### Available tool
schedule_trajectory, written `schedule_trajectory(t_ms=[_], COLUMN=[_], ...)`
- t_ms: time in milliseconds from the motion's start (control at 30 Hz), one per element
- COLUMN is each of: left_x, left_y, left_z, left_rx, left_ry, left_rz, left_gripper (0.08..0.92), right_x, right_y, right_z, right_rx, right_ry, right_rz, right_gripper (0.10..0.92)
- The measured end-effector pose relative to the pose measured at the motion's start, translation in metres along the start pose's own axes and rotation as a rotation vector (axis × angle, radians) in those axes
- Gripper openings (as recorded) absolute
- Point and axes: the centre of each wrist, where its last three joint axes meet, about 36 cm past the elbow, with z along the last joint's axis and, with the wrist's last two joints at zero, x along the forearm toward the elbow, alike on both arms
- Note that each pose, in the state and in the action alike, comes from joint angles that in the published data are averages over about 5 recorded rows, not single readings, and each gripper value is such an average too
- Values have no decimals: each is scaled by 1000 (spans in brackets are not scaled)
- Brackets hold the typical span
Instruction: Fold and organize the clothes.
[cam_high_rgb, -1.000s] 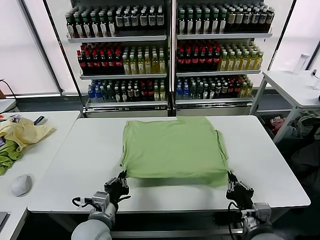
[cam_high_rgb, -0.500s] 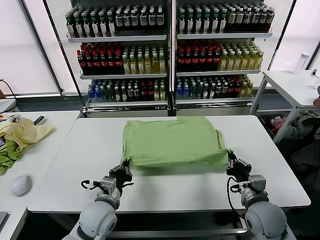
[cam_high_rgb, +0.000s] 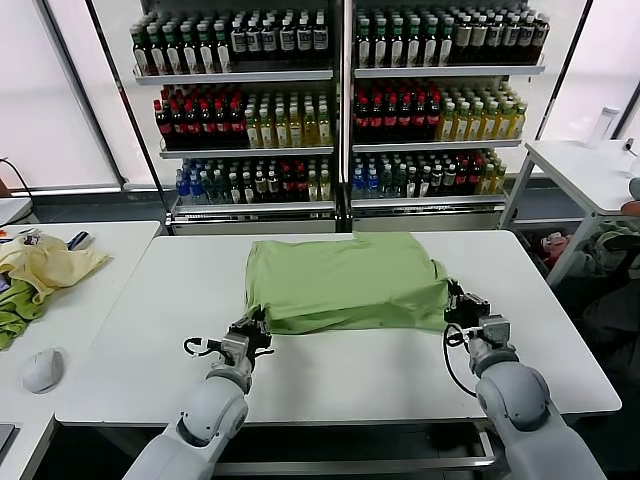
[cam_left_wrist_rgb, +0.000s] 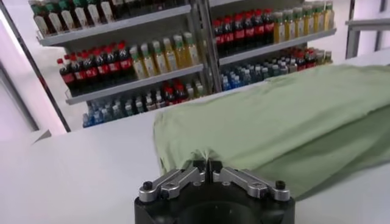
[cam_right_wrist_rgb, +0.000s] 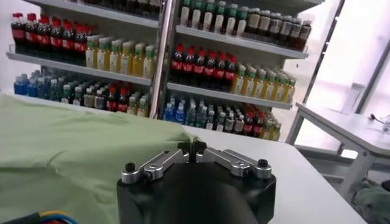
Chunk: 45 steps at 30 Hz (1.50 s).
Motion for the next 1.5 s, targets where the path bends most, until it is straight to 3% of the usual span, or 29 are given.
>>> schedule_trajectory(t_ms=[167, 800, 933, 1167, 1500], left_x=[-6, 14, 13, 3, -10], left_y=[1, 6, 7, 7, 5], left_z=[2, 7, 7, 5, 3], left_rx=[-13, 4, 19, 46, 96], left_ry=[17, 19, 29, 60, 100], left_rz=[-14, -38, -30, -13, 17], left_gripper=[166, 717, 803, 790, 507], right_x=[-7, 16, 15, 5, -7], right_y=[8, -3, -2, 0, 1], right_z=[2, 24, 29, 33, 36], right_rx=[12, -14, -42, -110, -170], right_ry=[17, 94, 130, 198, 240], right_rz=[-19, 19, 16, 1, -19], right_gripper=[216, 749, 814, 807, 535])
